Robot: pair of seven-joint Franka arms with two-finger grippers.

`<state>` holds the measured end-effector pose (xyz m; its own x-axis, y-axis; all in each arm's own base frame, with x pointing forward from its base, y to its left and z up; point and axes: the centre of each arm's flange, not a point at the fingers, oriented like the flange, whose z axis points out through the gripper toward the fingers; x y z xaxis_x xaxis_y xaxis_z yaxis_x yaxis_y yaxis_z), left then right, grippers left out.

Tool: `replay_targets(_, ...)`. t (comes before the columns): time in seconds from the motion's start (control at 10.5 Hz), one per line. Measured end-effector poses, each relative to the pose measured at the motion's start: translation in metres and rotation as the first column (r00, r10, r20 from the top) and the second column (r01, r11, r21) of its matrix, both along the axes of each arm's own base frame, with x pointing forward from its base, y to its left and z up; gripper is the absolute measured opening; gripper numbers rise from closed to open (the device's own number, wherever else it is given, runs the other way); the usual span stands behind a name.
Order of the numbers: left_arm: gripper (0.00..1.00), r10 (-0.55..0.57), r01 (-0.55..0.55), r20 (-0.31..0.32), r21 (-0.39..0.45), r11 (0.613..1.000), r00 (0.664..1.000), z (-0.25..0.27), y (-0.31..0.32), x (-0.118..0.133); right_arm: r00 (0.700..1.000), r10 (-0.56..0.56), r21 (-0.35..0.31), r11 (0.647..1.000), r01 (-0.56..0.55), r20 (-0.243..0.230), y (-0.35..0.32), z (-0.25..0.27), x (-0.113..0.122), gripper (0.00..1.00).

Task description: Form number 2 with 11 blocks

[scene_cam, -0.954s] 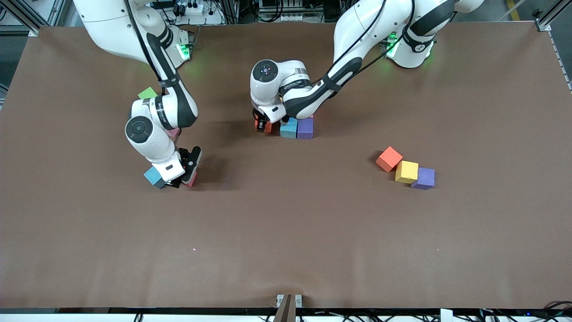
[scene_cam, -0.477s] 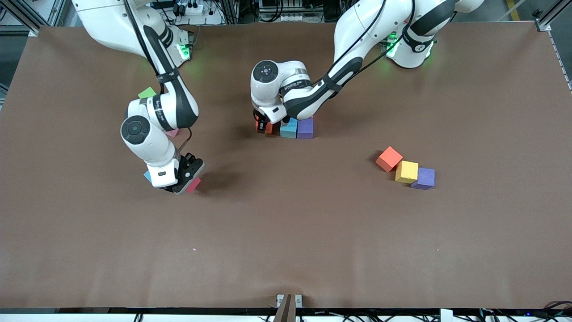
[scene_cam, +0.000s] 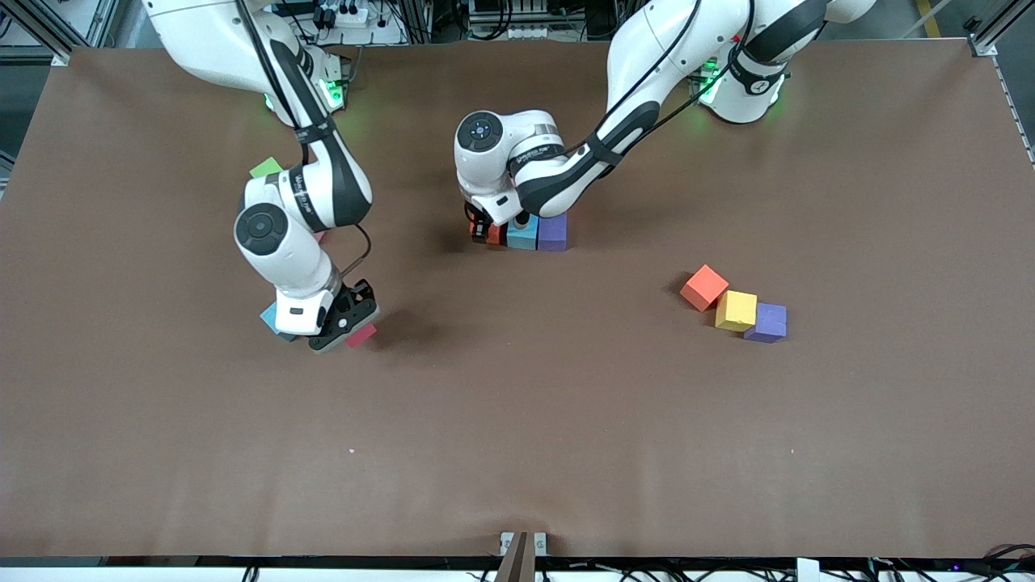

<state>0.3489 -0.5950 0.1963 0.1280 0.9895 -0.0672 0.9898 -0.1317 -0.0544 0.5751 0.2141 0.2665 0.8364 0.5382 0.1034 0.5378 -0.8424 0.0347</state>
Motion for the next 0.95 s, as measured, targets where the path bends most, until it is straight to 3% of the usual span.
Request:
replay_targets(0.38, 0.62, 0.002, -0.002, -0.003, 0.028, 1.0, 1.0, 0.0, 0.006, 0.006, 0.978, -0.209, 0.023, 0.978, 0.209, -0.014, 0.04, -0.005, -0.012, 0.56)
replay_targets(0.76, 0.7, -0.016, 0.016, 0.004, 0.054, 0.998, 1.0, -0.006, 0.01, 0.006, 0.96, -0.276, 0.004, 0.961, 0.276, -0.052, 0.047, -0.012, -0.019, 0.56)
replay_targets(0.86, 0.81, -0.032, 0.031, 0.011, 0.061, 0.998, 0.999, -0.004, 0.012, 0.008, 0.958, -0.283, 0.001, 0.959, 0.283, -0.055, 0.046, -0.013, -0.02, 0.56)
replay_targets(0.95, 0.98, -0.057, 0.056, 0.018, 0.055, 0.997, 0.998, 0.005, 0.01, 0.009, 0.955, -0.291, -0.004, 0.957, 0.291, -0.063, 0.046, -0.014, -0.02, 0.56)
